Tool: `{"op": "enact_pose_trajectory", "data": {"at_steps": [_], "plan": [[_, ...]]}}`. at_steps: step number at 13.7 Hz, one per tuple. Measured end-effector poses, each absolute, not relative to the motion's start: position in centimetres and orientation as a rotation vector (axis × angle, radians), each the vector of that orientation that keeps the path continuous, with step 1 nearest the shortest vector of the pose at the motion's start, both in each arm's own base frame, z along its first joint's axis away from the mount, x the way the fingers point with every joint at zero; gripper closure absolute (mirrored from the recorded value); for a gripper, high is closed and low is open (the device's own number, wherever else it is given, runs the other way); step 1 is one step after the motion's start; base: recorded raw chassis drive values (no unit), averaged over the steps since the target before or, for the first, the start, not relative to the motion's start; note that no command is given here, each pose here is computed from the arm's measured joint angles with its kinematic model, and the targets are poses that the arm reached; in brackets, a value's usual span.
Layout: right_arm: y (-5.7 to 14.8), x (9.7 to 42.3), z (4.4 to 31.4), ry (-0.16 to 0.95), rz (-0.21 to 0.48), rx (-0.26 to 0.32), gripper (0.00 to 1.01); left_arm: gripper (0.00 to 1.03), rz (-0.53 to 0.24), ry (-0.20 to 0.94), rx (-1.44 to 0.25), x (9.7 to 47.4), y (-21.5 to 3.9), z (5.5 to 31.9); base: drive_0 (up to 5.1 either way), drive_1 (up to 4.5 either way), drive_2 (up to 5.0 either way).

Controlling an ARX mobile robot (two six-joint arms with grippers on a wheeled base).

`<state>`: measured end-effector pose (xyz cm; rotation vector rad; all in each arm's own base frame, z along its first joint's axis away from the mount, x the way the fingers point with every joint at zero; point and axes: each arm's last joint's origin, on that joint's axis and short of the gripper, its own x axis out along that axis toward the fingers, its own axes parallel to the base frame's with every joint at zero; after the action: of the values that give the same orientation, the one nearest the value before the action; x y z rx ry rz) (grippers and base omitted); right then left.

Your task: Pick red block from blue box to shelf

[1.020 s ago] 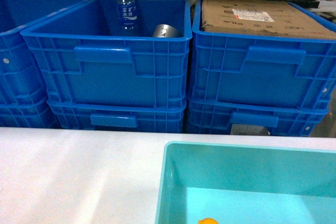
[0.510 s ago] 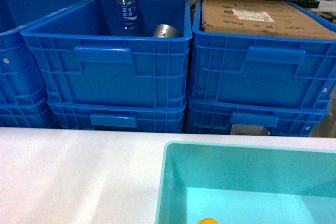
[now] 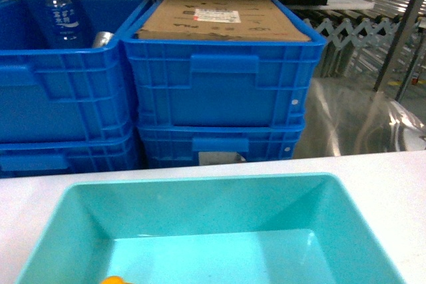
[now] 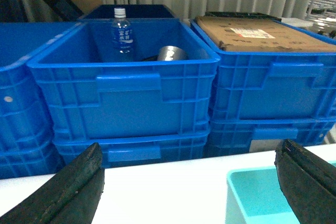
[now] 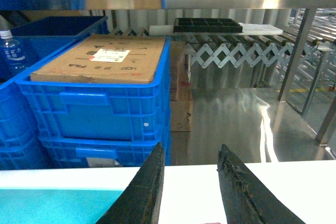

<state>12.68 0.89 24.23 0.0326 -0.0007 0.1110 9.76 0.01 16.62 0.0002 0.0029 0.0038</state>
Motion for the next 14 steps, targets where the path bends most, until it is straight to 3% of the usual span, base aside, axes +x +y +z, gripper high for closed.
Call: {"op": "enact_pose_trajectory", "data": {"at_steps": [14], "plan": [[0.88,12.62,24.28,-0.006,0.11,0.033,0.76,0.05,0.0,0.002,0.0,9.76,0.0,16.63,3.1,-3.74,-3.5]]}}
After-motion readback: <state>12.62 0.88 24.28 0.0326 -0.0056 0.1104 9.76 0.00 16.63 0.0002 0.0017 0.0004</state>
